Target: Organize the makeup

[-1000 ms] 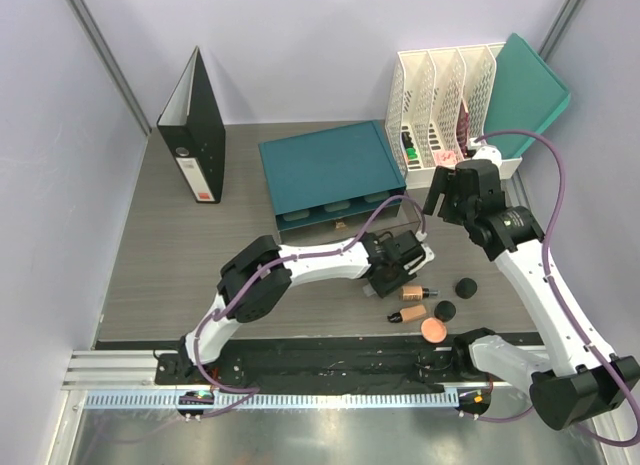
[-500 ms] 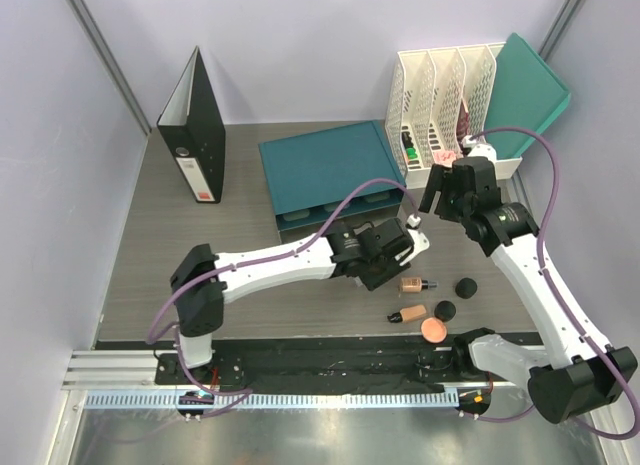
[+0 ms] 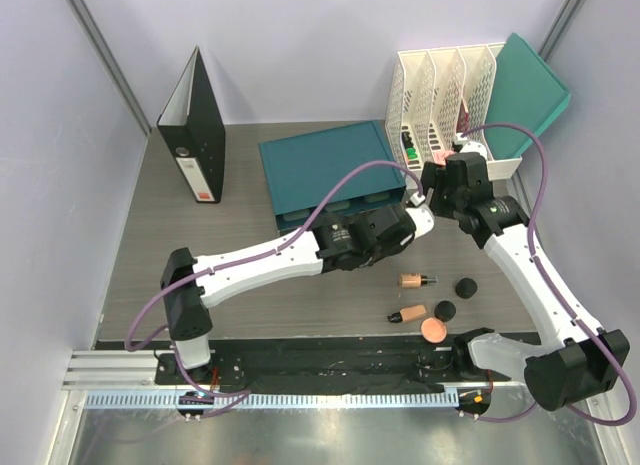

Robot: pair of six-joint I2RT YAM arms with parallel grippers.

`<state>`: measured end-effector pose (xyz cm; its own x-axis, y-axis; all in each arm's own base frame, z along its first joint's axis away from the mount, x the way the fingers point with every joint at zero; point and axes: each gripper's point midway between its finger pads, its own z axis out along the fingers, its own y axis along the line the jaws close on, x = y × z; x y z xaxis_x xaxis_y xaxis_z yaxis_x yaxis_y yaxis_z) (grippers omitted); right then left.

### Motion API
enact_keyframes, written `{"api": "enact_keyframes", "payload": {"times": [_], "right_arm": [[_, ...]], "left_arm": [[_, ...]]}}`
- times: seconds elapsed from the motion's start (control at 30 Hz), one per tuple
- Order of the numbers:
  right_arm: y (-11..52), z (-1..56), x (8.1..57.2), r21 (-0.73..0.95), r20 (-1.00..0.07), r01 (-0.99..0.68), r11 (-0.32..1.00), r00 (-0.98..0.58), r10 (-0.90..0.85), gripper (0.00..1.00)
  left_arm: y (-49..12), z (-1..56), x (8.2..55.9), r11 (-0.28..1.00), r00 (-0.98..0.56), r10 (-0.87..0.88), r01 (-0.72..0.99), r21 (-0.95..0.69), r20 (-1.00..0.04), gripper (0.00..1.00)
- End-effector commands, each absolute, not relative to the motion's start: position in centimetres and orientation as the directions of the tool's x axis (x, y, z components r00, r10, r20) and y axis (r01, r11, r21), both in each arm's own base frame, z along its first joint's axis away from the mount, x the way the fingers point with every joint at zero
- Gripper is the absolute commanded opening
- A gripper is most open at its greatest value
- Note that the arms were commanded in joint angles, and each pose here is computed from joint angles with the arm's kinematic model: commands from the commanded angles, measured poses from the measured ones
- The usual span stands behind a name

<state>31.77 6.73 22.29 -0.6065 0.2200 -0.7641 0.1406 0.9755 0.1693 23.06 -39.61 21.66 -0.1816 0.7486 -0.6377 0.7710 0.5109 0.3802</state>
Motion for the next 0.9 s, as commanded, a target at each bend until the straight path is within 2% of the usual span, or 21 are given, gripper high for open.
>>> {"api": "enact_keyframes", "payload": {"times": [0.0, 0.13, 0.33, 0.53, 0.67, 0.8, 0.87], "right_arm": [[7.0, 23.7, 32.7, 0.200, -0.791, 0.135, 0.970, -0.562, 0.241, 0.83], [6.8, 23.5, 32.7, 0.196, -0.790, 0.145, 0.970, -0.562, 0.244, 0.83], [6.2, 23.4, 32.6, 0.178, -0.794, 0.163, 0.970, -0.558, 0.240, 0.86], [5.1, 23.2, 32.7, 0.174, -0.794, 0.200, 0.964, -0.551, 0.258, 0.88], [5.0, 23.0, 32.8, 0.181, -0.788, 0.205, 0.962, -0.554, 0.266, 0.88], [4.9, 22.4, 32.8, 0.174, -0.779, 0.214, 0.961, -0.567, 0.267, 0.88], [5.1, 22.2, 32.9, 0.176, -0.774, 0.210, 0.962, -0.575, 0.267, 0.88]], "left_arm": [[-39.8, 25.9, 26.6, 0.599, -0.165, 0.679, 0.687, 0.411, -0.715, 0.00], [-39.4, 26.3, 29.5, 0.644, -0.201, 0.648, 0.660, 0.388, -0.734, 0.00], [-39.4, 25.3, 33.0, 0.668, -0.255, 0.627, 0.663, 0.339, -0.737, 0.12], [-40.0, 22.9, 33.1, 0.636, -0.283, 0.643, 0.714, 0.291, -0.712, 0.18], [-40.7, 21.3, 32.0, 0.584, -0.283, 0.670, 0.772, 0.252, -0.686, 0.26], [-41.2, 20.0, 30.8, 0.540, -0.288, 0.687, 0.817, 0.203, -0.667, 0.29], [-41.1, 19.2, 30.6, 0.534, -0.296, 0.696, 0.822, 0.196, -0.655, 0.42]]}}
